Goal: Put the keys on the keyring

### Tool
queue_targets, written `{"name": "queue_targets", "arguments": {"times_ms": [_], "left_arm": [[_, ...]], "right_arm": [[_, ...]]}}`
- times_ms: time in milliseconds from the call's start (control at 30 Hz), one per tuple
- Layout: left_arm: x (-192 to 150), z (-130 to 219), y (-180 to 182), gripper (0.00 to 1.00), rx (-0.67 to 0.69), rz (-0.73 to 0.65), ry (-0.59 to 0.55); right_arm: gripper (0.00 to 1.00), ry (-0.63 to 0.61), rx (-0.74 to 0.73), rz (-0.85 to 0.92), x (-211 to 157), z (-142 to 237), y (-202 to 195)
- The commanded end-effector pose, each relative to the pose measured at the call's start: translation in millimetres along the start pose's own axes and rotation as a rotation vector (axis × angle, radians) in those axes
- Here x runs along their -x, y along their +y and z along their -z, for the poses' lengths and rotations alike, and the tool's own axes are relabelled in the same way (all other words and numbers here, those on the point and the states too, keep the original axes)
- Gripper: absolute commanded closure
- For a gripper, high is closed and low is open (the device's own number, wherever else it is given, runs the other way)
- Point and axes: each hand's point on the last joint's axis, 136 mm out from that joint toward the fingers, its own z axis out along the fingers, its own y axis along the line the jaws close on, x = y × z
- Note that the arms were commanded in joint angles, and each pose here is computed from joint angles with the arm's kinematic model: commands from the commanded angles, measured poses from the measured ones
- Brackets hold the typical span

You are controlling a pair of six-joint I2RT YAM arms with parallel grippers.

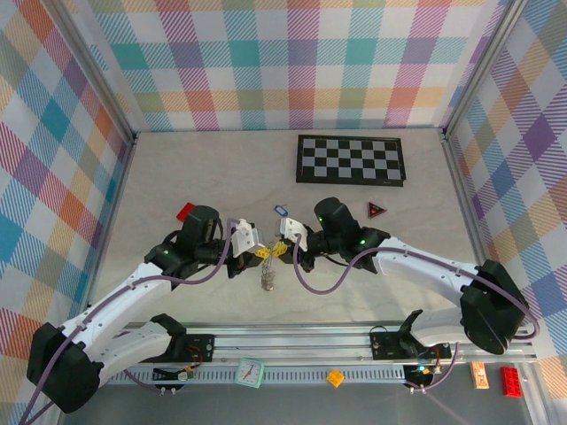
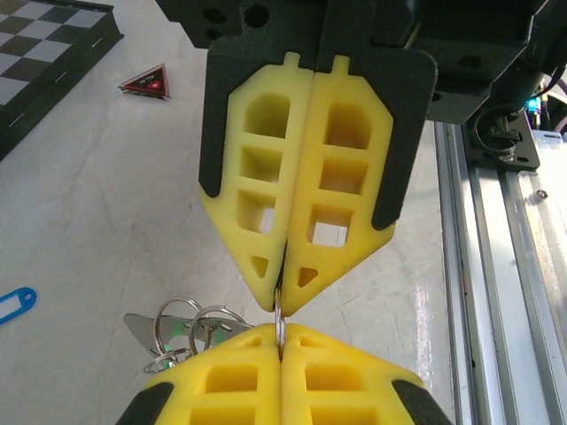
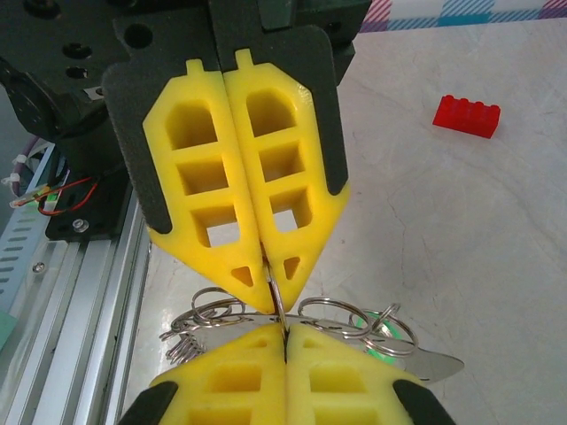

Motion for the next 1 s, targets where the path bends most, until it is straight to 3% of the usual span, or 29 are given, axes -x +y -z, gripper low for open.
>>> {"name": "queue_targets", "arguments": {"times_ms": [0, 100, 167, 367, 967], "left_arm": [[14.7, 2.6, -3.6, 1.00, -0.021, -0.033, -0.037], [13.4, 2.2, -5.5, 1.00, -0.018, -0.037, -0.061], [14.5, 2.6, -6.2, 1.00, -0.008, -0.046, -0.095], [16.9, 3.0, -10.8, 1.00, -0.002, -0.080, -0.180], [18.7, 0.8, -13.9, 1.00, -0.019, -0.081, -0.232]], "right_arm": [[0.96, -0.083, -0.001, 0.048, 25.7, 10.1, 4.9], [0.72, -0.122, -0.012, 0.023, 19.7, 13.0, 3.1], [0.68, -0.169, -0.015, 0.003, 17.7, 17.4, 1.8], [0.70, -0.231, 0.042, -0.009, 17.4, 18.7, 9.6], [0.86, -0.233, 0.091, -0.027, 15.6, 5.5, 7.5]]}}
